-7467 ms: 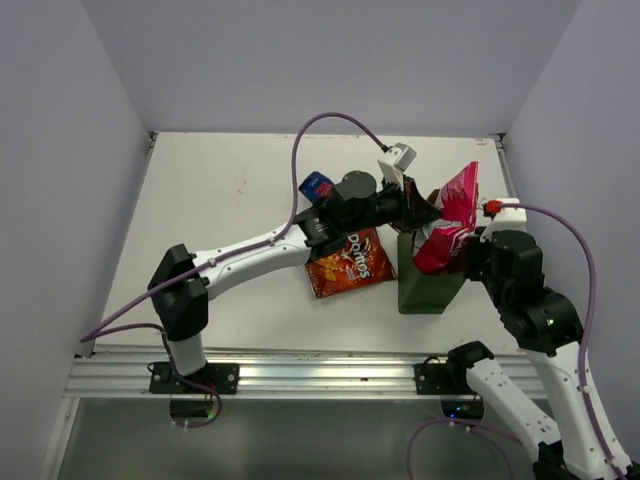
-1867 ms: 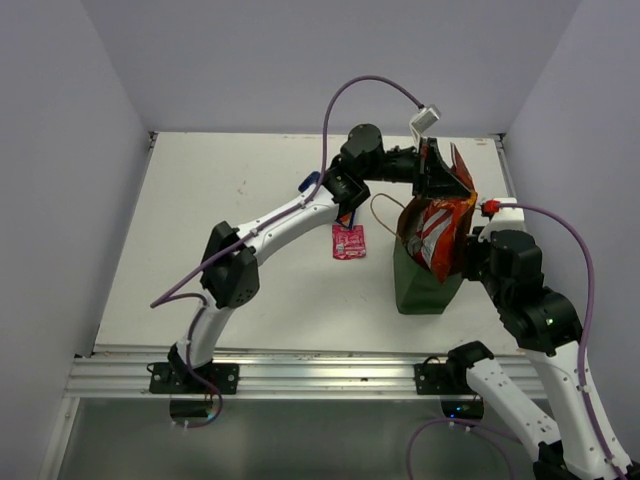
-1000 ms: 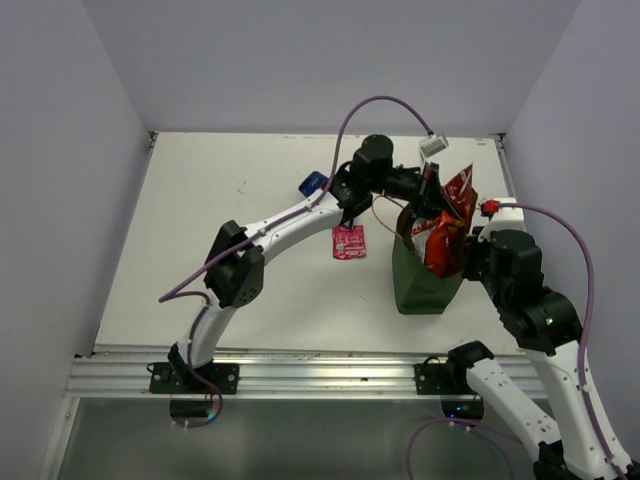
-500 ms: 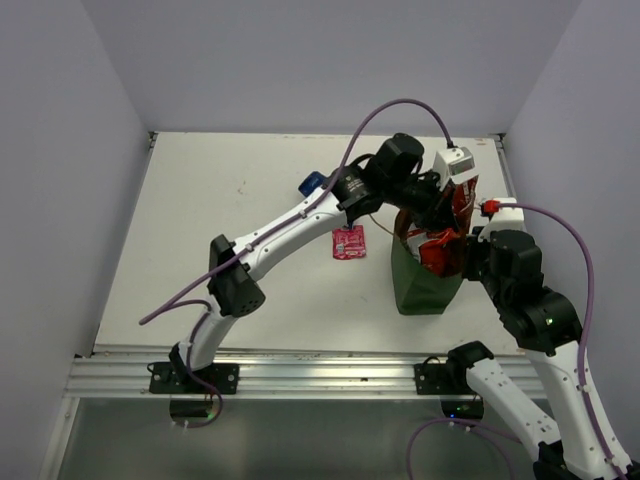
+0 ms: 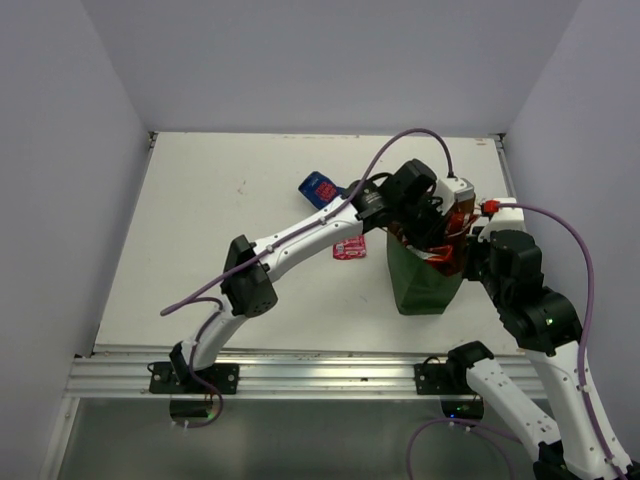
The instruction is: Place the snacks into the paper bag
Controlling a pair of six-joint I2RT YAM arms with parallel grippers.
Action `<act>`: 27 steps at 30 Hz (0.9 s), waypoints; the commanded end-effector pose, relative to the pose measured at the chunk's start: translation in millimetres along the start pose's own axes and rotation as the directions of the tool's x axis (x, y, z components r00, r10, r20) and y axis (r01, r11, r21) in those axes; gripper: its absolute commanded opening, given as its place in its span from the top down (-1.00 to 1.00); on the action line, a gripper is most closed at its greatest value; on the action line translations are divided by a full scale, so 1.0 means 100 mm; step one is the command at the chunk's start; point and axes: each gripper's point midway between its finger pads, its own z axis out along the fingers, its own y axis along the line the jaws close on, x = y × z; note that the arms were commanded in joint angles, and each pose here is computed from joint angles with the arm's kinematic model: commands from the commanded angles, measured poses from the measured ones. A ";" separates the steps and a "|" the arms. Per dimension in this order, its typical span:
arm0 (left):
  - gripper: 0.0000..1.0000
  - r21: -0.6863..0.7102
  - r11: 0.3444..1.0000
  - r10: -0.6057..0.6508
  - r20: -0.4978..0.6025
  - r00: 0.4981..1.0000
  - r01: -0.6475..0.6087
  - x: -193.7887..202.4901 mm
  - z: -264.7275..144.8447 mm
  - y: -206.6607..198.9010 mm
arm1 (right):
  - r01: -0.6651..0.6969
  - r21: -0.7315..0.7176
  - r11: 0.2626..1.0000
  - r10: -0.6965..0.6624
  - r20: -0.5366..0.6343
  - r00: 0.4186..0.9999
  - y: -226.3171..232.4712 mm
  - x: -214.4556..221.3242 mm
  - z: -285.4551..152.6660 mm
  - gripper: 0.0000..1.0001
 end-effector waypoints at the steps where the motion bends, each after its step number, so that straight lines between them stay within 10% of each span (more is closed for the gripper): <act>1: 1.00 -0.075 0.996 -0.055 -0.162 0.985 0.044 0.51 0.10 0.22 | 0.011 -0.018 1.000 -0.011 0.014 1.000 0.03 -0.02 0.01 1.00; 8: 1.00 -0.067 0.997 -0.034 -0.150 0.988 0.024 0.47 0.10 0.15 | 0.010 -0.020 1.000 -0.010 0.014 1.000 0.03 -0.02 0.01 1.00; 13: 0.82 -0.105 0.988 0.133 0.172 0.976 -0.117 -0.44 -0.23 -0.12 | 0.010 -0.020 1.000 -0.010 0.014 1.000 0.03 -0.02 0.01 1.00; 21: -0.45 -0.242 0.951 0.308 0.752 0.583 -0.192 -1.70 -1.87 -0.85 | 0.011 -0.023 1.000 -0.011 0.013 1.000 0.04 -0.02 0.01 1.00; 27: -0.87 -0.323 0.943 0.317 0.789 0.526 -0.084 -1.78 -2.28 -0.77 | 0.011 -0.026 1.000 -0.010 0.016 1.000 0.04 -0.02 0.00 1.00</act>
